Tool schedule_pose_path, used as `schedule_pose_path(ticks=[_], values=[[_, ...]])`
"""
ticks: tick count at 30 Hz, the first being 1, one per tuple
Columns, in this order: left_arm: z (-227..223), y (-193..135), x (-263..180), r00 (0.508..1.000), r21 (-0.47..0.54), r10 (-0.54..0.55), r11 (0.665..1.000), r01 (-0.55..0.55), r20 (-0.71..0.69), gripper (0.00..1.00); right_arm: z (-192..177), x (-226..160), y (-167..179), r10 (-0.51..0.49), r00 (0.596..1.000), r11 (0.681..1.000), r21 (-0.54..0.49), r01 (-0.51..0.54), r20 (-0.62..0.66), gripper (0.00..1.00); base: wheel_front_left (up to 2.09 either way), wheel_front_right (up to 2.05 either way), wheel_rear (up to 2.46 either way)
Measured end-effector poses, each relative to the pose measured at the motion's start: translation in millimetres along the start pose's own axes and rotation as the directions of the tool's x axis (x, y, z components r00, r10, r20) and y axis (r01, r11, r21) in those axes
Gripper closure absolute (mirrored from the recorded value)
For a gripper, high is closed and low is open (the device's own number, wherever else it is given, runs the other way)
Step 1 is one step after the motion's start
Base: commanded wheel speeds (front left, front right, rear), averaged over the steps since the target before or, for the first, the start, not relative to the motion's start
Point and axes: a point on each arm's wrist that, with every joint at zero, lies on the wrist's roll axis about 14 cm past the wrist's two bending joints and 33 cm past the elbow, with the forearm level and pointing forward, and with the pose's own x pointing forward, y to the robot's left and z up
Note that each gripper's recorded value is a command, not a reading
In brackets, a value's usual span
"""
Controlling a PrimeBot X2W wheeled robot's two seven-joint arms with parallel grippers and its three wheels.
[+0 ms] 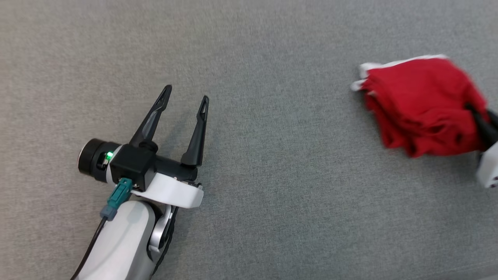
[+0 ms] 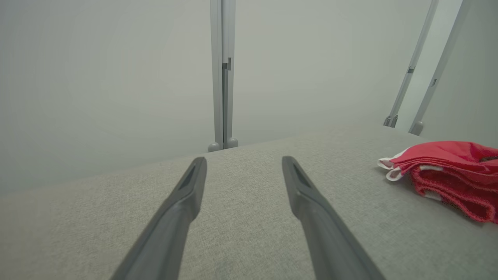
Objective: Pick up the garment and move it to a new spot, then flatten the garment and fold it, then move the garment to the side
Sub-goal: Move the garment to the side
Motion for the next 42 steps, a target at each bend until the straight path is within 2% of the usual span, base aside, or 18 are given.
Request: schedule_pose_path(ticks=[4, 7, 11, 18, 21, 22, 23, 24, 28, 33, 42], values=[[-15, -3, 10, 0.999, -0.002, -0.028, 1.0, 0.028, -0.02, 0.0, -12, 0, -45, -0.111, 0.993, 0.993, 0.046, 0.113, -0.046, 1.0, 0.0, 0.0, 0.0], [-24, -2, 18, 0.998, 0.001, -0.045, 0.999, 0.045, -0.032, 0.0, -4, 5, -72, -0.178, 0.984, 0.982, 0.065, 0.179, -0.024, 1.0, 0.0, 0.0, 0.0], [-38, -1, 24, 0.996, 0.002, -0.066, 0.998, 0.067, -0.054, 0.0, 2, 15, -93, -0.237, 0.971, 0.968, 0.086, 0.237, -0.005, 1.0, 0.0, 0.0, 0.0], [-53, 1, 30, 0.994, 0.005, -0.08, 0.997, 0.081, -0.071, 0.0, -16, 27, -115, -0.311, 0.949, 0.943, 0.108, 0.316, -0.057, 1.0, 0.0, 0.0, 0.0], [-56, 2, 32, 0.994, 0.004, -0.082, 0.997, 0.083, -0.072, 0.0, -23, 34, -106, -0.303, 0.951, 0.939, 0.15, 0.31, -0.069, 0.57, 0.0, 0.0, 0.0], [-56, 1, 33, 0.994, 0.004, -0.084, 0.996, 0.085, -0.071, 0.0, -25, 35, -103, -0.3, 0.951, 0.938, 0.157, 0.308, -0.073, 0.51, 0.0, 0.0, 0.0], [-56, 1, 34, 0.994, 0.004, -0.086, 0.996, 0.087, -0.072, 0.0, -26, 34, -104, -0.305, 0.95, 0.936, 0.16, 0.313, -0.074, 0.27, 0.0, 0.0, 0.0], [-57, 1, 34, 0.994, 0.004, -0.087, 0.996, 0.088, -0.072, 0.0, -25, 33, -106, -0.312, 0.947, 0.934, 0.16, 0.32, -0.074, 0.0, 0.0, 0.0, 0.0], [-54, -2, 35, 0.993, 0.009, -0.096, 0.995, 0.097, -0.074, 0.0, -19, 30, -102, -0.316, 0.947, 0.93, 0.183, 0.32, -0.051, 0.0, 0.0, 0.0, 0.0], [-49, -6, 30, 0.992, 0.005, -0.096, 0.995, 0.096, -0.081, 0.0, 16, 21, -103, -0.326, 0.943, 0.927, 0.215, 0.306, 0.065, 0.0, 0.0, 0.0, 0.0], [-29, -2, 6, 0.996, 0.005, -0.034, 0.999, 0.035, -0.077, 0.0, 29, -14, -79, -0.352, 0.918, 0.909, 0.301, 0.288, 0.184, 0.0, 0.0, 0.0, 0.0]])
